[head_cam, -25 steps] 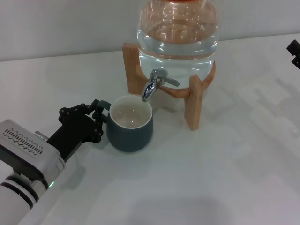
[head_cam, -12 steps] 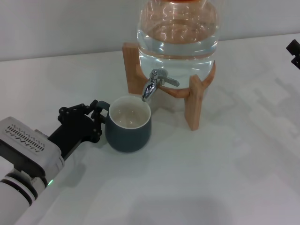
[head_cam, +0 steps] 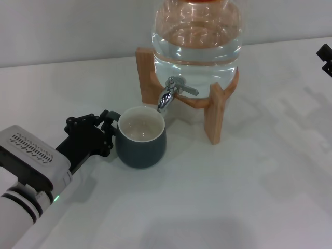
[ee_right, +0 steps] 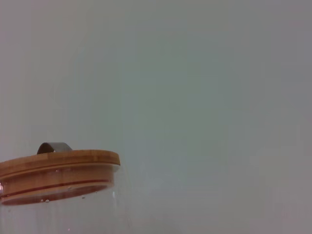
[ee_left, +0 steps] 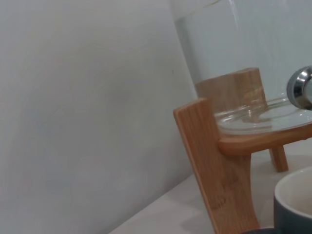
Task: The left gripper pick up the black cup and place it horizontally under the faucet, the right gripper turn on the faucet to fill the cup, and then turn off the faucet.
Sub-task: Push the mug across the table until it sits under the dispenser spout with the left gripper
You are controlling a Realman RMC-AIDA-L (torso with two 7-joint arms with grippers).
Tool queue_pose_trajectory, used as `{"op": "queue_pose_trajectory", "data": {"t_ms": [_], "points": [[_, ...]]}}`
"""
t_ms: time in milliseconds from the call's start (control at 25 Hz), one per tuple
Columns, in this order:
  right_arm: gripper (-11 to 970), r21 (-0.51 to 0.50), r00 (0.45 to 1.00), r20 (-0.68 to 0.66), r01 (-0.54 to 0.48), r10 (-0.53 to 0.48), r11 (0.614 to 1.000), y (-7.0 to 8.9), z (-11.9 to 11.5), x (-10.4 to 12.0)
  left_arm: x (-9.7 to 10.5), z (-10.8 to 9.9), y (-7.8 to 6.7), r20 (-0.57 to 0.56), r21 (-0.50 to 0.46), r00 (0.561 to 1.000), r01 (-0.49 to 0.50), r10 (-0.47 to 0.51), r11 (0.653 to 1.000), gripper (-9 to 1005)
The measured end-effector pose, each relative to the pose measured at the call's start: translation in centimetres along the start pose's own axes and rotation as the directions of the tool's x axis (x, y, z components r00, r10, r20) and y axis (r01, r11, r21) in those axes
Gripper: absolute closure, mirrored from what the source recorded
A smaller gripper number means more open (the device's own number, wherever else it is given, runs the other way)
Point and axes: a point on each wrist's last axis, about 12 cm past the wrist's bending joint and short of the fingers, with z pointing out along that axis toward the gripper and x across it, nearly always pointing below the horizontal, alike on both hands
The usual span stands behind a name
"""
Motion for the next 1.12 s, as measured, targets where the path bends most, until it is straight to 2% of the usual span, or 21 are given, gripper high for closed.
{"op": "queue_pose_trajectory", "data": {"t_ms": [640,1120], "points": [[115,-0.004,1.0,0.005,0.008,-0.007,1.0,-0.07,0.14,-0.18,-0.02,0.09,0.02,-0.004,0.0,1.0,0.004,-0.004,1.0,833],[116,-0.004,1.0,0.003,0.006,-0.006,1.0,-0.06,0.08,-0.16,0.16,0.15,0.13,-0.023,-0.005,0.999,0.024,-0.024,1.0,664]]}}
